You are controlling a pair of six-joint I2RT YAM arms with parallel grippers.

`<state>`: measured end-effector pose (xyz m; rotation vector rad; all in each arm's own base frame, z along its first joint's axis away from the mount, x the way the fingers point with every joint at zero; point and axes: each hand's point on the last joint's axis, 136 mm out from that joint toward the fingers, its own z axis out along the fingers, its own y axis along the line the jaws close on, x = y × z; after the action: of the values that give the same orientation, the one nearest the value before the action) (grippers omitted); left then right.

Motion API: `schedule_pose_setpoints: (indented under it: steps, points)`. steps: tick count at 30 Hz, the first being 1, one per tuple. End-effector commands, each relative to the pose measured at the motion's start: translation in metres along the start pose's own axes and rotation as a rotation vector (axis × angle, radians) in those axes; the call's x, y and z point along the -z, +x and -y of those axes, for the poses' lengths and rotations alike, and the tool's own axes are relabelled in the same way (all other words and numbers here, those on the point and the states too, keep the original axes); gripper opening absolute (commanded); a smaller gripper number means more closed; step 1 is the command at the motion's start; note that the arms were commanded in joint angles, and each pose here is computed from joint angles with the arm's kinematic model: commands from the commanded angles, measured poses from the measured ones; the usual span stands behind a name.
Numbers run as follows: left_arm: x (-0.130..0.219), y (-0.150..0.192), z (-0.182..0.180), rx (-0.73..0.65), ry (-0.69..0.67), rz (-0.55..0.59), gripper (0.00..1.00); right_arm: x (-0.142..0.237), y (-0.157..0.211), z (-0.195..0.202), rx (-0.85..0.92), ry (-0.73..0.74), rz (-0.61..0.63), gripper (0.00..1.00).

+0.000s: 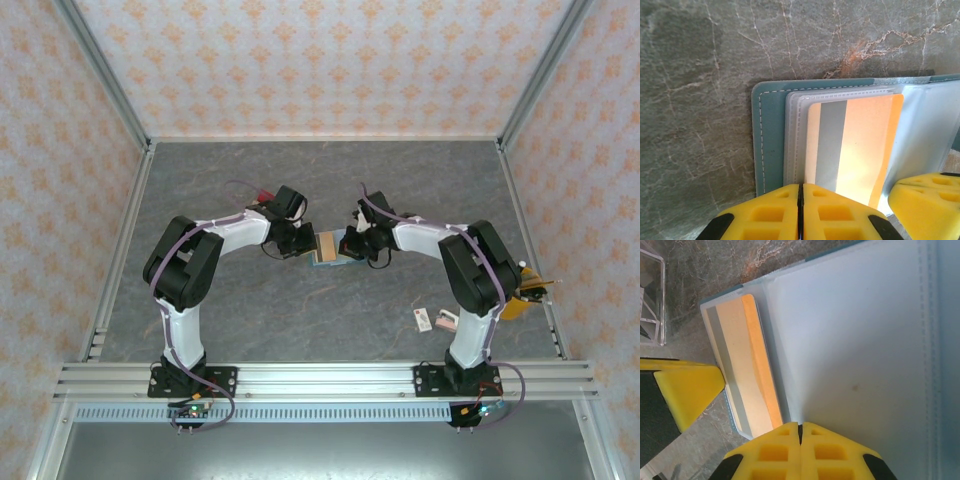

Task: Take the credit cards out of the card holder

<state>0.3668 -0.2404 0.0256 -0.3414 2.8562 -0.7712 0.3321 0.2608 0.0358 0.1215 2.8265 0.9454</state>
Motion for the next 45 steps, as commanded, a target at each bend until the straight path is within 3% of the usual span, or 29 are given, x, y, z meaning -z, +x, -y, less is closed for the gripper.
schedule_pose_setpoints:
  steps: [1,3,5,8,14,23,33,45]
  points:
    - [-0.003,0.019,-0.038,0.029,-0.137,-0.067,0.10,0.009,0.003,-0.006,0.022,-0.024,0.005,0.00]
    - [-0.005,0.020,-0.040,0.030,-0.141,-0.074,0.10,0.008,0.006,-0.019,0.034,-0.096,-0.022,0.00]
    - [-0.008,0.022,-0.042,0.034,-0.143,-0.081,0.09,0.006,0.007,-0.024,0.031,-0.122,-0.040,0.08]
    - [-0.011,0.024,-0.043,0.038,-0.141,-0.089,0.09,0.002,0.007,-0.022,0.026,-0.113,-0.055,0.15]
    - [-0.013,0.026,-0.045,0.041,-0.142,-0.096,0.09,-0.006,0.008,-0.013,0.005,-0.083,-0.076,0.18]
    - [-0.018,0.031,-0.048,0.059,-0.134,-0.111,0.08,-0.015,0.009,-0.011,0.005,-0.089,-0.099,0.18]
    - [-0.026,0.041,-0.055,0.090,-0.116,-0.133,0.06,-0.014,0.003,-0.032,0.015,-0.213,-0.070,0.09]
    - [-0.036,0.062,-0.049,0.139,-0.028,-0.155,0.04,-0.024,-0.007,-0.024,-0.002,-0.171,-0.048,0.14]
